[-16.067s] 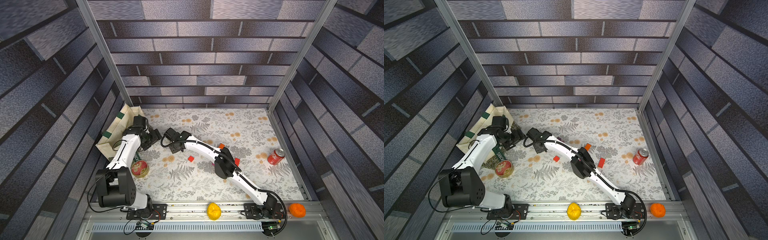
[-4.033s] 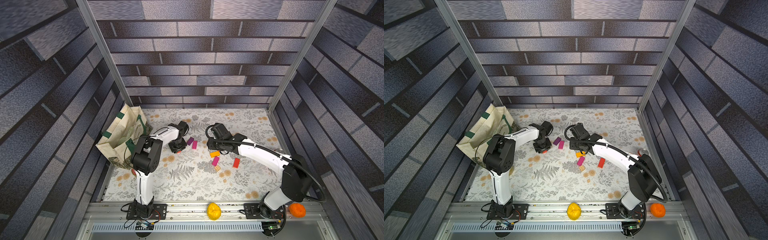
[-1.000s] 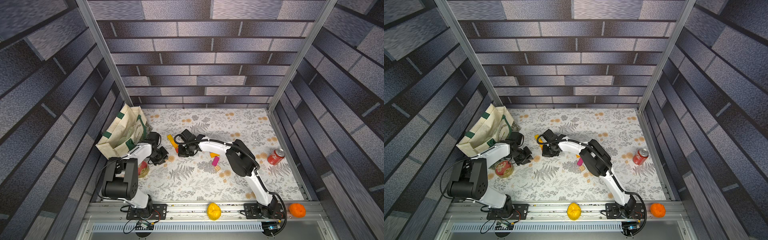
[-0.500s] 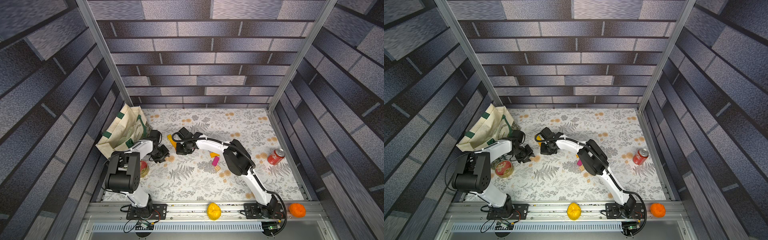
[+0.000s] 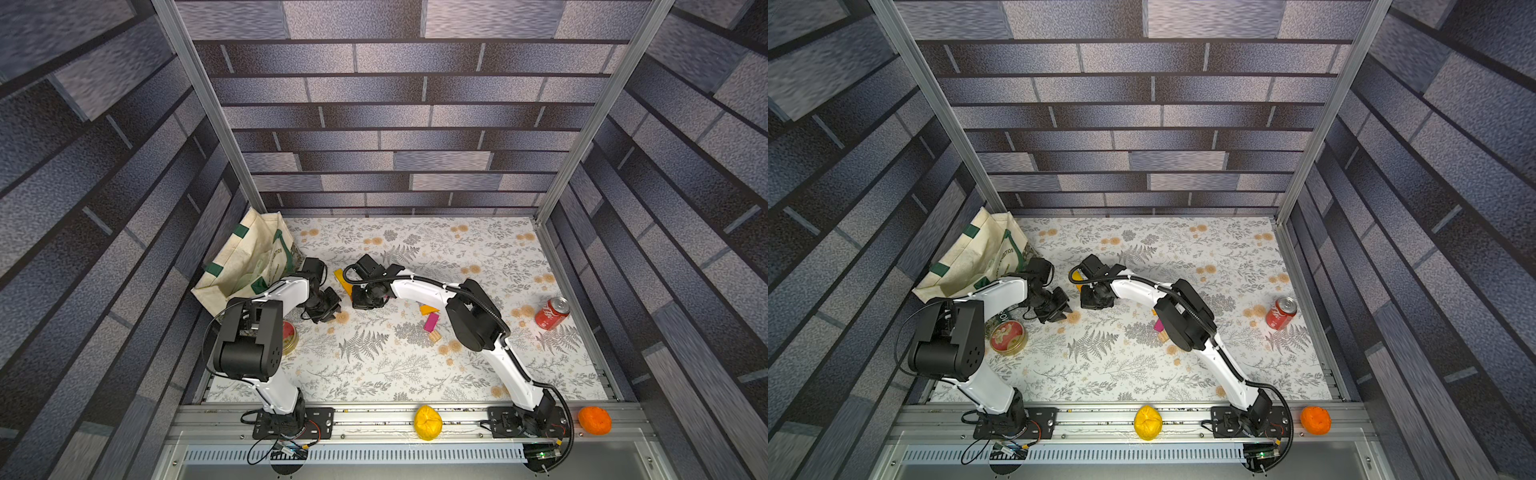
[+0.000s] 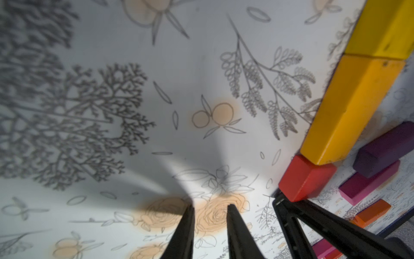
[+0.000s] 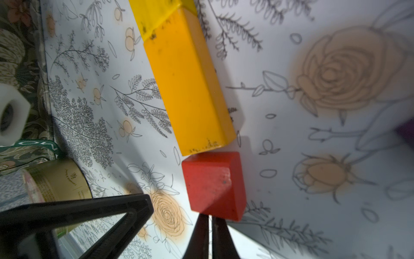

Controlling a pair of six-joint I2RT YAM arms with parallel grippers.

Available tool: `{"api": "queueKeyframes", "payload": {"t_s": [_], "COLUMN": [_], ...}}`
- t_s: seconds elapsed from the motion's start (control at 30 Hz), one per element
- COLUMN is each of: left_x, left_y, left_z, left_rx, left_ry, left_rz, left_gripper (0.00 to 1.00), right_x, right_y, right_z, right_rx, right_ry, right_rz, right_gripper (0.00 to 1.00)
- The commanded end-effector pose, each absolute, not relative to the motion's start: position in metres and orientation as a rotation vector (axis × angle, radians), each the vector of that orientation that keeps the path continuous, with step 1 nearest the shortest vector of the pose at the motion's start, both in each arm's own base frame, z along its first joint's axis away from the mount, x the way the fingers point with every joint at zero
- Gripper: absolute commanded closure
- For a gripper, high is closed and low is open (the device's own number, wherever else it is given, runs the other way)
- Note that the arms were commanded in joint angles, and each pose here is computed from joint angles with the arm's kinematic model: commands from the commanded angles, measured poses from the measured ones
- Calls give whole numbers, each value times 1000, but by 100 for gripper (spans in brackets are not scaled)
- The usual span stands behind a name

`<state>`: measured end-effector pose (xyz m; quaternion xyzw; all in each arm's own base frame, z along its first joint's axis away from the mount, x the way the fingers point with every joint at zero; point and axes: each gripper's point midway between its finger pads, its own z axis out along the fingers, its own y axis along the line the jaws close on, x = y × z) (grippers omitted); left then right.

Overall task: Assemble the letter v with building blocks
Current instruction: Assemble the building block at the center of the board.

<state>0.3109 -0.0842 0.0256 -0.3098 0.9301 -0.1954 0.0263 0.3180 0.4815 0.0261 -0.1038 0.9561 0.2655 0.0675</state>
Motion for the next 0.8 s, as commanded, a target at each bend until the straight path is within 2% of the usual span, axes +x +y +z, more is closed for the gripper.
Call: {"api": "queueKeyframes", "payload": {"t_s": [0.0,0.77], "left_x": [314,313], "left_y": [-90,-96], "left_z": [25,23], "left_rx": [-954,-959], "left_ry": [2887,2894], "left_rz": [-620,-632], "left_gripper": [73,73], "right_x": [313,317], "right_y": [462,451], "right_z": [-2,-1], "right_rx": [-304,-311], "right_ry": [2965,2963], "right_rz": [665,616], "right_gripper": [91,91]}}
